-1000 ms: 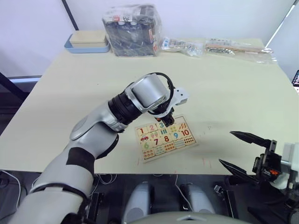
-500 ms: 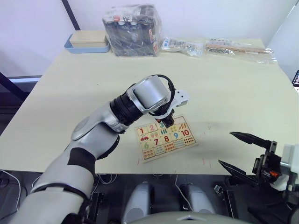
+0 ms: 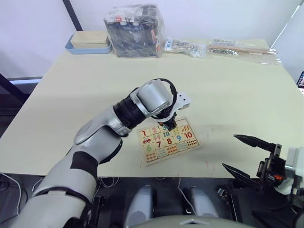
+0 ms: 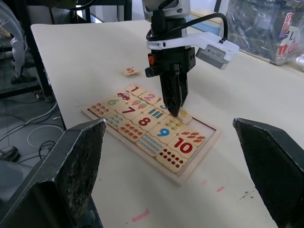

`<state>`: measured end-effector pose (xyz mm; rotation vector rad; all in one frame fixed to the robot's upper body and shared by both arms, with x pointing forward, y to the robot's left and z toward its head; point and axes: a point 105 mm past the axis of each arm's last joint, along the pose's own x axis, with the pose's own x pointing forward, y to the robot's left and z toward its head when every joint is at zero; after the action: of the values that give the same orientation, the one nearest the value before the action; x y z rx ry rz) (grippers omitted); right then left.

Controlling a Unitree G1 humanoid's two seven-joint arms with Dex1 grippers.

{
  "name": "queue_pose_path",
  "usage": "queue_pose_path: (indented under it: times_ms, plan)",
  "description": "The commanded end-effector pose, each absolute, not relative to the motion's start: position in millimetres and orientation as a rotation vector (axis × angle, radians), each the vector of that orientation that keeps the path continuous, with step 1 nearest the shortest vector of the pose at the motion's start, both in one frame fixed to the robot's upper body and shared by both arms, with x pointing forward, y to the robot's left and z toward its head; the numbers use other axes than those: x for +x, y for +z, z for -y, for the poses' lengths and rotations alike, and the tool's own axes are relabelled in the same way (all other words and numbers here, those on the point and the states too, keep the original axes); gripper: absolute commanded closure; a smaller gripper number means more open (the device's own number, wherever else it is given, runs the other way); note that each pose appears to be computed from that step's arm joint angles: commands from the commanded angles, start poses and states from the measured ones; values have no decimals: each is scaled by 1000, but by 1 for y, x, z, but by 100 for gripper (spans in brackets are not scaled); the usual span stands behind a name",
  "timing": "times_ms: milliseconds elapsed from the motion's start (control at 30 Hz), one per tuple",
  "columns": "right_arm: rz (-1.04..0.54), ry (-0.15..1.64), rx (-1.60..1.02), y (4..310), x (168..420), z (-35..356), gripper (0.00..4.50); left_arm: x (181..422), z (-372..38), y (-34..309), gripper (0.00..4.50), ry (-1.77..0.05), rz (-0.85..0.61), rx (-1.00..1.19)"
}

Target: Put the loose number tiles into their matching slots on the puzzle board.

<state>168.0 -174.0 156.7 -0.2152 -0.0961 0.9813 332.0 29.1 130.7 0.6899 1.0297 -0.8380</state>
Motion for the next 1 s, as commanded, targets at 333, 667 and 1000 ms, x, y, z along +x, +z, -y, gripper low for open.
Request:
queue_pose_path:
  times_ms: [333,667,1000]
  plan:
    - [134,984,-229,163,162,169,0,335,-29,131,348,-812,-1002,715]
    - [135,985,-224,163,163,168,0,336,-29,132,348,-803,-988,728]
    - [133,987,-220,164,162,167,0,336,-28,130,348,-796,-985,745]
